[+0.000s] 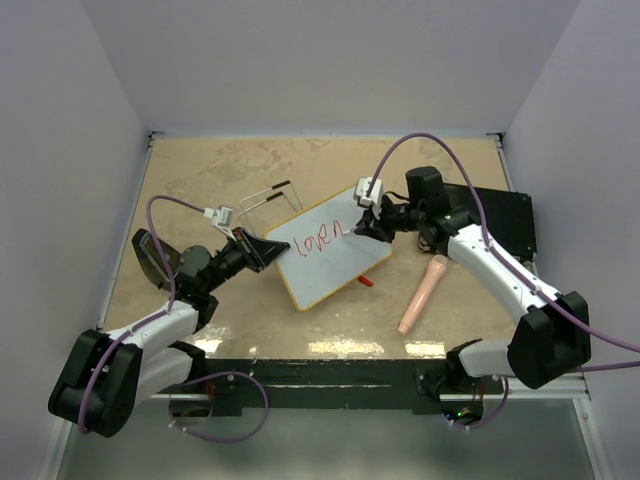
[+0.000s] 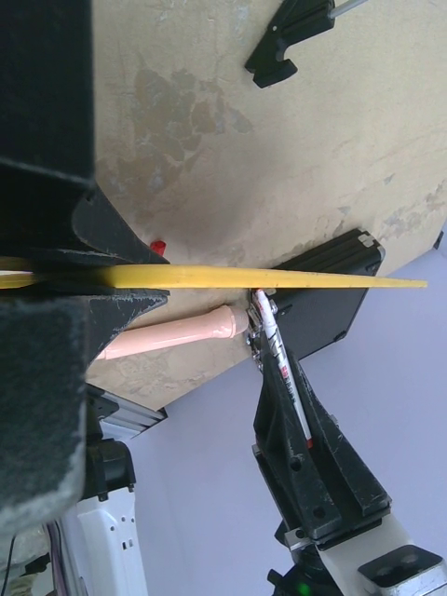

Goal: Write a sentence on the whiteboard

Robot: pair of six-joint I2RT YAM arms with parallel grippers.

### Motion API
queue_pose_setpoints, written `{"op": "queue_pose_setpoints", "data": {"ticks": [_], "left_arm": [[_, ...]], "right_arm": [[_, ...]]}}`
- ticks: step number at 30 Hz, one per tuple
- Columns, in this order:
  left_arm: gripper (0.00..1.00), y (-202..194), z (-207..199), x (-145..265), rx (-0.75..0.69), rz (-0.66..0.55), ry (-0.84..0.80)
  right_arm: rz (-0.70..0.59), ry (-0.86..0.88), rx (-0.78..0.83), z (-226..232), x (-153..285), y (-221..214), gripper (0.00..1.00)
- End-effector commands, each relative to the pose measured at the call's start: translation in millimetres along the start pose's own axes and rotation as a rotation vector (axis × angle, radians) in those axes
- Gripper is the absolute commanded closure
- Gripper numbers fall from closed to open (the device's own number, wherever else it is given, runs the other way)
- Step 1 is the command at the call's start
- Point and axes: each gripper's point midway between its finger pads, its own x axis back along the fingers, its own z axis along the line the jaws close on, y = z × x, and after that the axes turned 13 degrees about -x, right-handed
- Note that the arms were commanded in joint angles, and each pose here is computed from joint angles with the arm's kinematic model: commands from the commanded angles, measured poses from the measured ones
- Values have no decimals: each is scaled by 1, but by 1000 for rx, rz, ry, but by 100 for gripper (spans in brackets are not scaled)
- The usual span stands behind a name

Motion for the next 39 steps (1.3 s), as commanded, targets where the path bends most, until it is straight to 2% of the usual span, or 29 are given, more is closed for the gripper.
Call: {"op": "queue_pose_setpoints", "data": {"ticks": [1,10,18,33,39], "left_arm": [[100,51,-44,-4,-113,-143,-167],[100,47,-44,-4,-109,-127,-180],[100,48,-45,-3,-115,-134,-182],[100,56,-40,-1,-138,-153,-149],[100,55,-39,-1,-136,-148,-149]], "right_arm": [[-80,-19,21,-6,3,31,100],[-138,-76,-3,-17,4,51,100],[-123,-145,-26,-29,6,45,100],[-15,-37,1,-6,4,11,100],[-30,-31,14,-4,7,18,100]]}}
